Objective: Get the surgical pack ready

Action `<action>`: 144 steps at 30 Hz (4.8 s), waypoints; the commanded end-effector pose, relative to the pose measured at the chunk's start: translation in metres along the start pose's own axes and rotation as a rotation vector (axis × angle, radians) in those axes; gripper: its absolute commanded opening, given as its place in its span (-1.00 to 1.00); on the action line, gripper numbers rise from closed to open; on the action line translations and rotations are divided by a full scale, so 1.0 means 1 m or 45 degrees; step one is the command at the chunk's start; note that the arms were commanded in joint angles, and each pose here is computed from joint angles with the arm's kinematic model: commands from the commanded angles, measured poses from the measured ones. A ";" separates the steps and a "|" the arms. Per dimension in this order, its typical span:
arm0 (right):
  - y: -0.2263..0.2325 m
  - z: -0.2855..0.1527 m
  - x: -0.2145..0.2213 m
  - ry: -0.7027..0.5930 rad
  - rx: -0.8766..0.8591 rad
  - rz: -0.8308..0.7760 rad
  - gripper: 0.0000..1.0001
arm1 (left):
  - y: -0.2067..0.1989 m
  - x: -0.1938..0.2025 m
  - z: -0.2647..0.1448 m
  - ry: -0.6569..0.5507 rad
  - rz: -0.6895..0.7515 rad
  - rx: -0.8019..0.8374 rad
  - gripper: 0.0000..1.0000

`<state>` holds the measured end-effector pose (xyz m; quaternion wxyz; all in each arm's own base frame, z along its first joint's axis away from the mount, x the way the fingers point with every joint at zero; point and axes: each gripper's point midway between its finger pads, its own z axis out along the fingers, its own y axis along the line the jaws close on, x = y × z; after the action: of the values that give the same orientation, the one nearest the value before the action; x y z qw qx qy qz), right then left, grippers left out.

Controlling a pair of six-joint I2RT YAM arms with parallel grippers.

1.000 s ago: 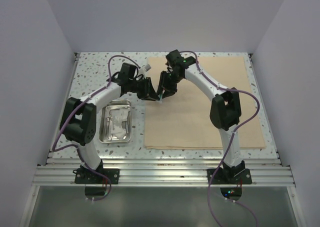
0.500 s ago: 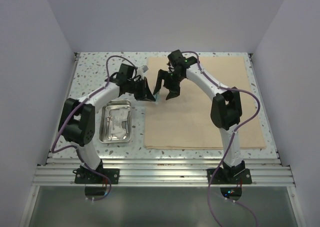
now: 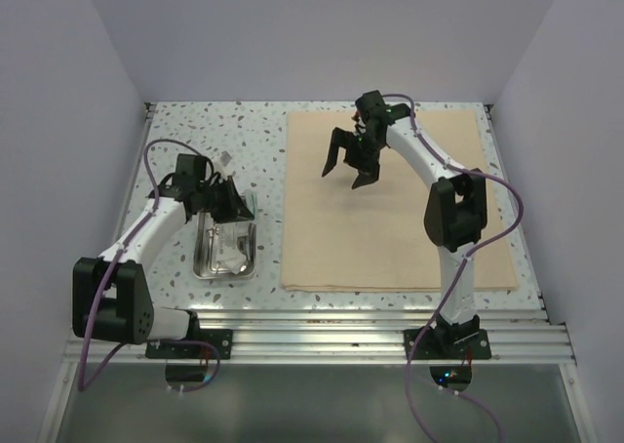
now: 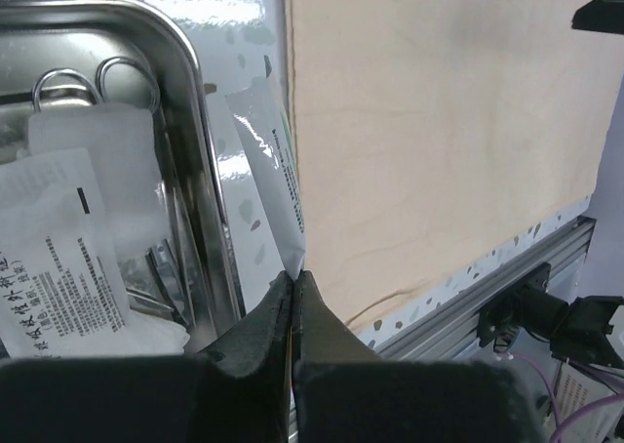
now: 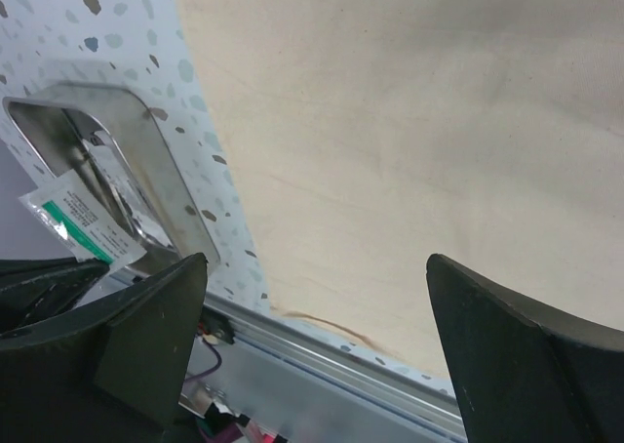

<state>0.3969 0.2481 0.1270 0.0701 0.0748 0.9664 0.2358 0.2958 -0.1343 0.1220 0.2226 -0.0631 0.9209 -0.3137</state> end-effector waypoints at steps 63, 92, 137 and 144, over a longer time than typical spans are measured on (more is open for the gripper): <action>0.010 0.009 0.018 0.135 -0.108 -0.093 0.97 | 0.165 -0.028 -0.012 0.137 -0.147 -0.793 -1.00; -0.074 -0.093 0.002 -0.153 0.002 0.083 0.97 | -0.065 -0.102 0.075 0.031 0.225 -0.327 -1.00; -0.107 0.038 -0.009 0.020 0.285 0.174 -0.17 | -0.053 0.008 0.106 0.321 0.409 -0.095 -0.83; -0.107 0.047 -0.003 0.017 0.266 0.307 -0.53 | -0.042 0.052 0.117 0.465 0.440 0.045 -0.94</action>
<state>0.3903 0.1686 0.0313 0.0156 0.1604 0.9787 0.1272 0.2992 -0.2241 0.0431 0.0866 0.1071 0.9620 -0.2355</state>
